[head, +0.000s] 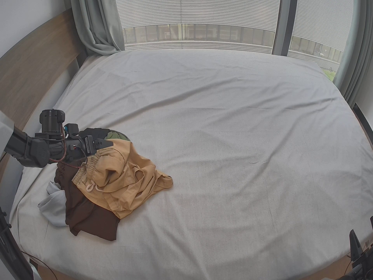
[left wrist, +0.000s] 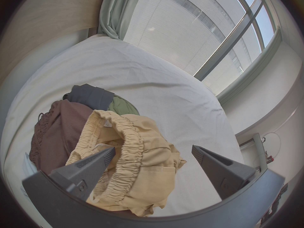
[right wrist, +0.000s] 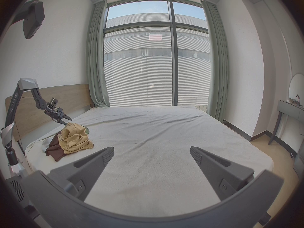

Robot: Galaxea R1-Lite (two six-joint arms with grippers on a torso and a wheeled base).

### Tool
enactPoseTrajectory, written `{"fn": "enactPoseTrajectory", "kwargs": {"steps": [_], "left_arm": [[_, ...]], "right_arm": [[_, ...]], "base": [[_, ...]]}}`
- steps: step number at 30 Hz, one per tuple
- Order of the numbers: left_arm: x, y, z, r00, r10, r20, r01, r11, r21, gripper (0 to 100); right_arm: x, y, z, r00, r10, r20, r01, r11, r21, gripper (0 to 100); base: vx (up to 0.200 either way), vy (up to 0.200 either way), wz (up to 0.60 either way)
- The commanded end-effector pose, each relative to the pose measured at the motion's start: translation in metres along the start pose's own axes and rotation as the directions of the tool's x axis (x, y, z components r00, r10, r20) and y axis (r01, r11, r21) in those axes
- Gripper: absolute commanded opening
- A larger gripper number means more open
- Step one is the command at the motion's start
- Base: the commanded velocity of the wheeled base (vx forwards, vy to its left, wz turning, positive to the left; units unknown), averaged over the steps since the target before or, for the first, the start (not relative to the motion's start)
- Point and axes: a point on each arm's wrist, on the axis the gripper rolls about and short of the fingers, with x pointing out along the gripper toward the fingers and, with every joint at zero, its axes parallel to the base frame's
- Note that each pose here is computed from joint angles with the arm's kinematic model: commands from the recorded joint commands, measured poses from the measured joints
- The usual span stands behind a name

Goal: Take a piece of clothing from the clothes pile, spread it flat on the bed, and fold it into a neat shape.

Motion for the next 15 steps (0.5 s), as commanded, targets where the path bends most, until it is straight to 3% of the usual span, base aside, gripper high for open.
{"fn": "enactPoseTrajectory", "kwargs": {"steps": [1,15], "left_arm": [[0.005,-0.001,-0.001,0.999,-0.034,-0.013,0.034,0.999,-0.002,100],[0.017,0.005,-0.007,0.998,-0.045,-0.035,0.044,0.999,-0.007,100]], "right_arm": [[0.000,0.000,-0.005,1.000,0.000,-0.004,0.000,1.000,0.000,100],[0.000,0.000,-0.005,1.000,0.000,-0.004,0.000,1.000,0.000,100]], "base": [[0.000,0.000,0.00],[0.000,0.000,0.00]]}}
